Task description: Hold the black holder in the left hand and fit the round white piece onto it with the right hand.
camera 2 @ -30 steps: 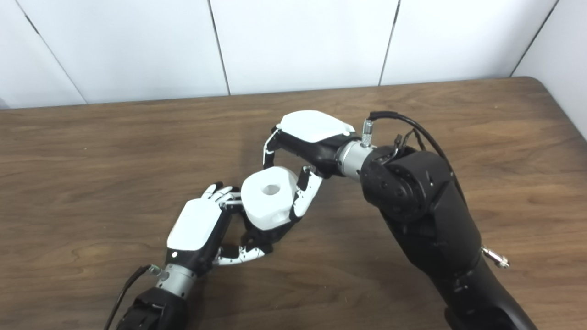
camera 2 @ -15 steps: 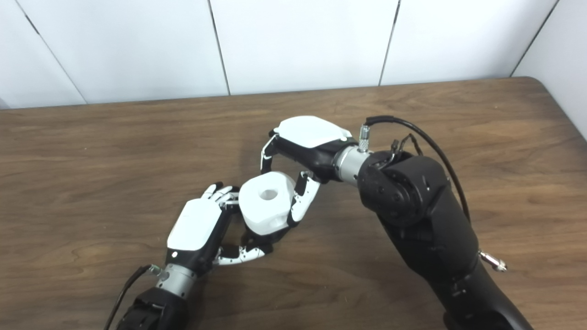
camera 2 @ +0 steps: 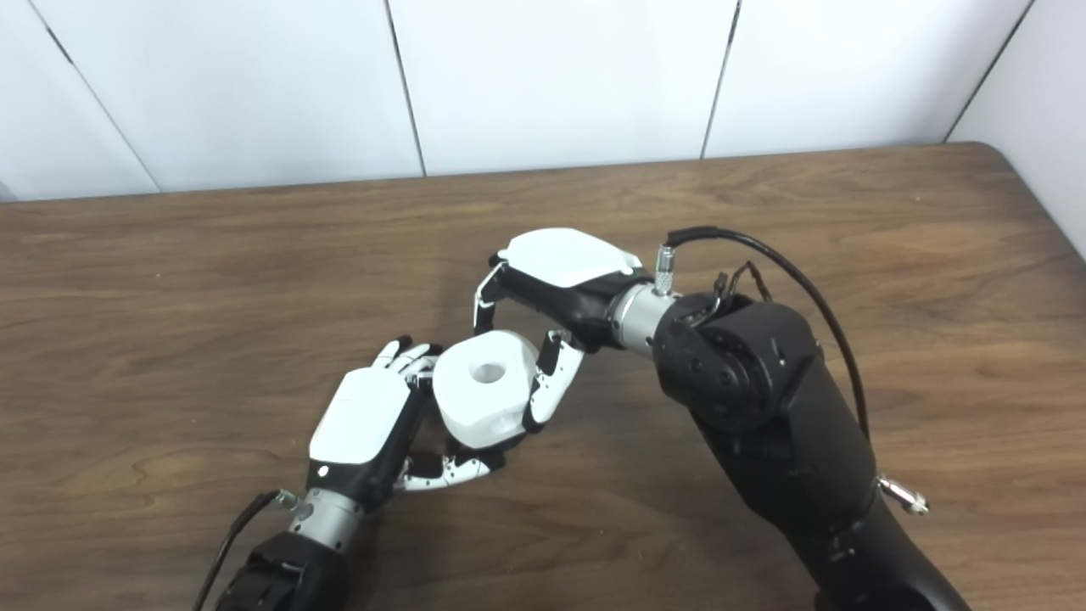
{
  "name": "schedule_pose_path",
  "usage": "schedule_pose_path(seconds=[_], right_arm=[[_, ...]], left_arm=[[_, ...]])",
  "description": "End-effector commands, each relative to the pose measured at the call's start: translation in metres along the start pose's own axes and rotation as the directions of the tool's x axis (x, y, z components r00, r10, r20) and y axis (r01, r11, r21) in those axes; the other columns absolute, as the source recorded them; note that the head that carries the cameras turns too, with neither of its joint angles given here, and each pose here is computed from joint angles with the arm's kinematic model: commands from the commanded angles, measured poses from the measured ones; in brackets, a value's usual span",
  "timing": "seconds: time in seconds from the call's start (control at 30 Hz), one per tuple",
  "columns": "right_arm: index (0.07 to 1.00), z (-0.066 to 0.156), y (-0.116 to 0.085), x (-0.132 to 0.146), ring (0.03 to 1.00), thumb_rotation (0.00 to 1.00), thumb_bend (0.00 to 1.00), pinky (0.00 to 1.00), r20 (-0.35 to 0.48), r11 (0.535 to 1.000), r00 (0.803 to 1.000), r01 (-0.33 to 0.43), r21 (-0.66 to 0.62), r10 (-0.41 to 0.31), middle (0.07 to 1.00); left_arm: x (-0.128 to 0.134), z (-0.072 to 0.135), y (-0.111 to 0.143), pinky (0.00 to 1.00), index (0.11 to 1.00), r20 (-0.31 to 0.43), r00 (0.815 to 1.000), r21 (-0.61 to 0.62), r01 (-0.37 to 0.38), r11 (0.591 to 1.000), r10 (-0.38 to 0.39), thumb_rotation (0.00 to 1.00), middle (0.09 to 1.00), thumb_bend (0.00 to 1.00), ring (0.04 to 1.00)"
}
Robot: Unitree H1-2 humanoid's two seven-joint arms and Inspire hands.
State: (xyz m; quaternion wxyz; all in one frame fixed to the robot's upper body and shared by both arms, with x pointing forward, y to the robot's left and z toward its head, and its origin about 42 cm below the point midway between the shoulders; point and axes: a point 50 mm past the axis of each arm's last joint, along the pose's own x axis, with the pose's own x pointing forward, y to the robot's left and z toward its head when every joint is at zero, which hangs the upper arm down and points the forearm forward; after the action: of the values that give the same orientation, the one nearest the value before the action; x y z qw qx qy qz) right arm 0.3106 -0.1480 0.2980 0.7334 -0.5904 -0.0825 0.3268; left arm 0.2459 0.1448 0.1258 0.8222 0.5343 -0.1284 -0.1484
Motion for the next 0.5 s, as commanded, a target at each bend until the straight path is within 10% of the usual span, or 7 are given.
schedule_pose_path(seconds=[0.0,0.47], right_arm=[[0.481,0.0037,-0.0129,-0.0026,0.955,0.13,0.52,1.00,0.016,0.997,0.997,0.075,-0.025,-0.074,0.792],[0.480,-0.0032,-0.0132,-0.0046,0.962,0.13,0.52,1.00,-0.006,0.996,0.997,0.082,-0.030,-0.082,0.801]], left_arm=[[-0.0033,0.0002,-0.0089,0.96,0.487,0.003,0.998,0.024,0.066,0.998,-0.066,0.05,0.772,0.52,0.873],[-0.0038,-0.0003,-0.0080,0.96,0.486,-0.003,0.997,0.023,0.074,0.997,-0.074,0.05,0.772,0.52,0.874]])
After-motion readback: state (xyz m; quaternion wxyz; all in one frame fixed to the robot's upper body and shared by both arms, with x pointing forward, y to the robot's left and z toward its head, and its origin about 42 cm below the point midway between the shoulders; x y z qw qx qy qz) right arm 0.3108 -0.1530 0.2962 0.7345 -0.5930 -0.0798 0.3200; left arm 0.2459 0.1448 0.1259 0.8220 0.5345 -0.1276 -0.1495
